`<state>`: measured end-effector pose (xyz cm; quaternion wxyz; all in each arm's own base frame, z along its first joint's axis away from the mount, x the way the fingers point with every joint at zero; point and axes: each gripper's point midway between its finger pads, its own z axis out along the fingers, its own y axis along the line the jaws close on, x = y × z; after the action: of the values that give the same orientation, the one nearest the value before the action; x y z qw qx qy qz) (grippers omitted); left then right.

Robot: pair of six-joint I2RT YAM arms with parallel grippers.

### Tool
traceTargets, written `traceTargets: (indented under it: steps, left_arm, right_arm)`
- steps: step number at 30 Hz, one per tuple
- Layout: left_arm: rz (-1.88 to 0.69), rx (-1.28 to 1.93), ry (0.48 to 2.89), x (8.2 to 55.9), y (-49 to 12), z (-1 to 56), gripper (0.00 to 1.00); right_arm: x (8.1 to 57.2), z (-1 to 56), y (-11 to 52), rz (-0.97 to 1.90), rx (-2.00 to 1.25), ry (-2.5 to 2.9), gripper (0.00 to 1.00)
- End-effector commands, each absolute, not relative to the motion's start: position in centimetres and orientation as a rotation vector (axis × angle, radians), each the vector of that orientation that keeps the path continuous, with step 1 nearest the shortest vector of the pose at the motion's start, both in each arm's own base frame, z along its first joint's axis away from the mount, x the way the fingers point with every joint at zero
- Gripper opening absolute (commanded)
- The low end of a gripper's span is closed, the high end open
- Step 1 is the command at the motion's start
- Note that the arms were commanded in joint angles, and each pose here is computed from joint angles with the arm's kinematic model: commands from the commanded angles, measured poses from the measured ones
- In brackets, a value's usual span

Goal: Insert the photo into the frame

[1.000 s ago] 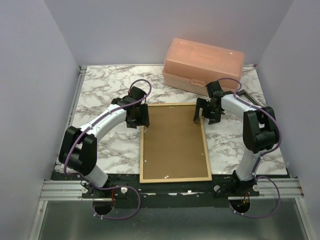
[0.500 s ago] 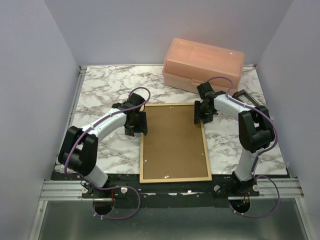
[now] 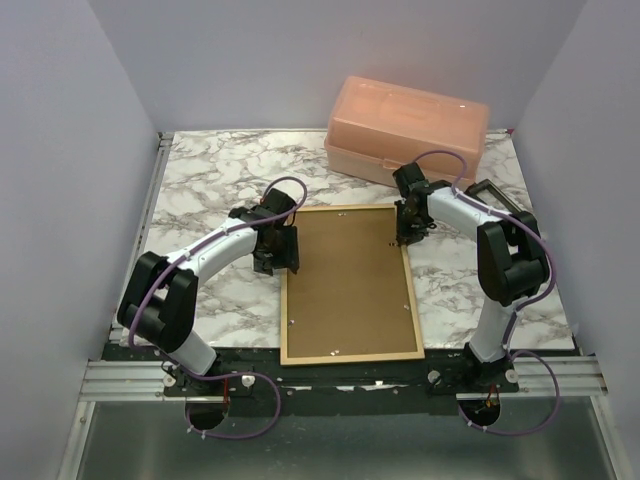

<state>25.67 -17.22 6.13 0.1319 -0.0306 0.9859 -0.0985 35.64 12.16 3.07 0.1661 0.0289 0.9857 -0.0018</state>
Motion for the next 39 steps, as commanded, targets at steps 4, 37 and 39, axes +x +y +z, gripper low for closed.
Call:
traceTargets:
  steps: [4, 37, 39]
  left_arm:
    - [-0.226, -0.058, 2.896, 24.8, -17.2, 4.8, 0.60]
    - [-0.180, -0.012, 2.969, 22.8, -17.7, 2.3, 0.48]
    - [-0.178, -0.013, 2.970, 22.7, -17.7, 2.3, 0.48]
  right_arm:
    - [36.5, 3.6, 11.9, -0.026, 0.104, 2.777, 0.51]
    - [34.2, 1.9, 13.2, 0.104, 0.114, 2.879, 0.49]
    - [34.0, 2.0, 13.0, 0.092, 0.106, 2.878, 0.47]
